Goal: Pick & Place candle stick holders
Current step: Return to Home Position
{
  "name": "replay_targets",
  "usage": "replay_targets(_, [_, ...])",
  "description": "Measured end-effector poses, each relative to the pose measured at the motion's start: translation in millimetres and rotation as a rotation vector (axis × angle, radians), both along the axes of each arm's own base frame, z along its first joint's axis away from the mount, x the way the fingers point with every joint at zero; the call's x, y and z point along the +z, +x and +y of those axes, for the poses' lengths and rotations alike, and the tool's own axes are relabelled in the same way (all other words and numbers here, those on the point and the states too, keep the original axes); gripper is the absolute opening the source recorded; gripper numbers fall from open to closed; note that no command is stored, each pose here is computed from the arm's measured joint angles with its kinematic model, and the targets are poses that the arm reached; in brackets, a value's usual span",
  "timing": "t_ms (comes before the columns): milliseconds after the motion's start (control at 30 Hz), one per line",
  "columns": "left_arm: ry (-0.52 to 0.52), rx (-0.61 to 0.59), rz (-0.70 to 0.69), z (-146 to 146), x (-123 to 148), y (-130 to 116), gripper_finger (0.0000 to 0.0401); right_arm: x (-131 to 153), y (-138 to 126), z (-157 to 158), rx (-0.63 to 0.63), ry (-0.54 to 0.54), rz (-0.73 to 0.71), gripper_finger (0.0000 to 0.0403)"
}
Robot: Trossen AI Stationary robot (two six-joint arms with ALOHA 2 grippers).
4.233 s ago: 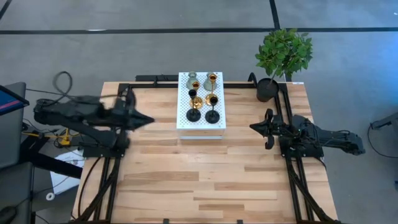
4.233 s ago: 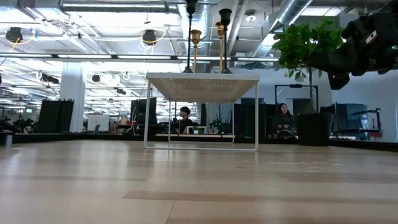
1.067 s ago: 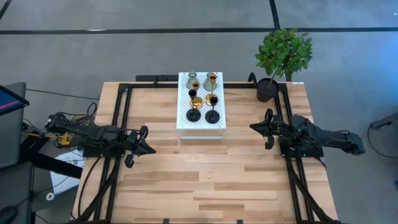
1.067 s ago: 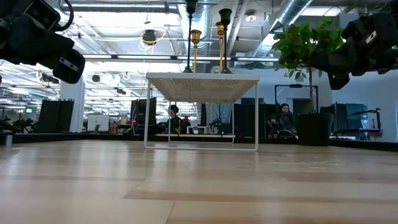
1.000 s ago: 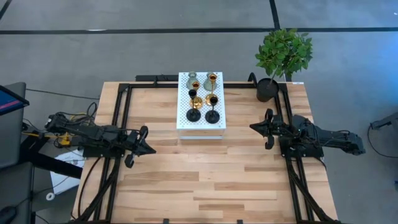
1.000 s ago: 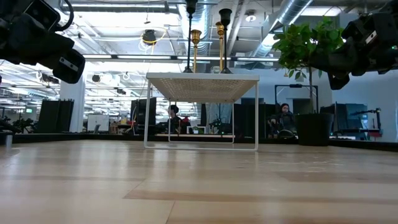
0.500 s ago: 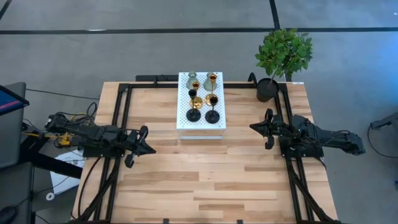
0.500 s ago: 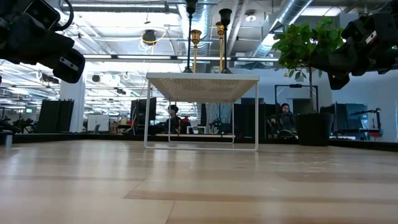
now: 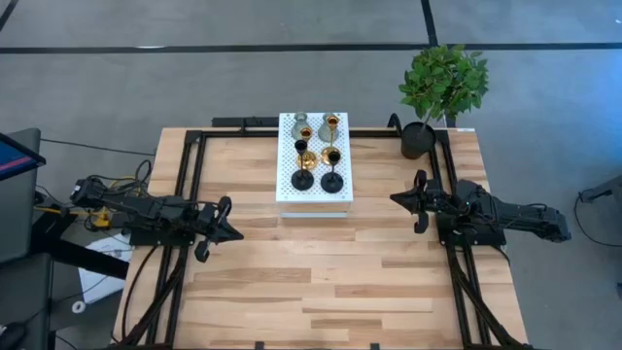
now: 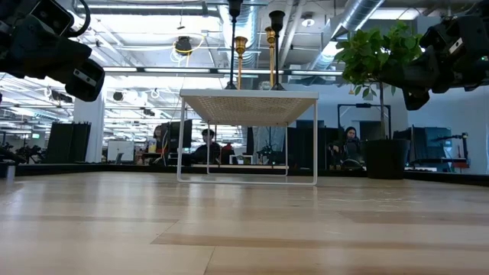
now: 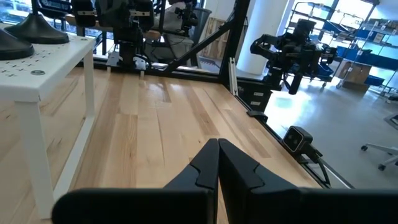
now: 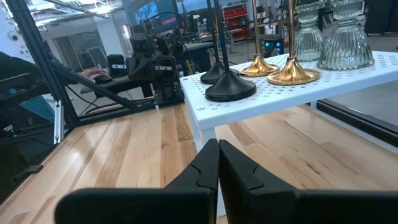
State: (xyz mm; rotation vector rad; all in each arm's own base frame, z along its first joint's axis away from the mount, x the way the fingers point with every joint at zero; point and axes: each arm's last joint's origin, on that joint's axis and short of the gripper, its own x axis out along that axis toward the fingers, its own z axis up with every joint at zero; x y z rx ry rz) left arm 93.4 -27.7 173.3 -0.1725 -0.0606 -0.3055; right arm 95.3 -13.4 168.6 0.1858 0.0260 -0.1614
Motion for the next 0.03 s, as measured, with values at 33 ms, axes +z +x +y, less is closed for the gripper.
replay_targets(33, [0.0,0.0,0.0,0.0,0.0,0.0,0.0008,0.0,0.0,0.0,0.0,0.0,0.0,0.0])
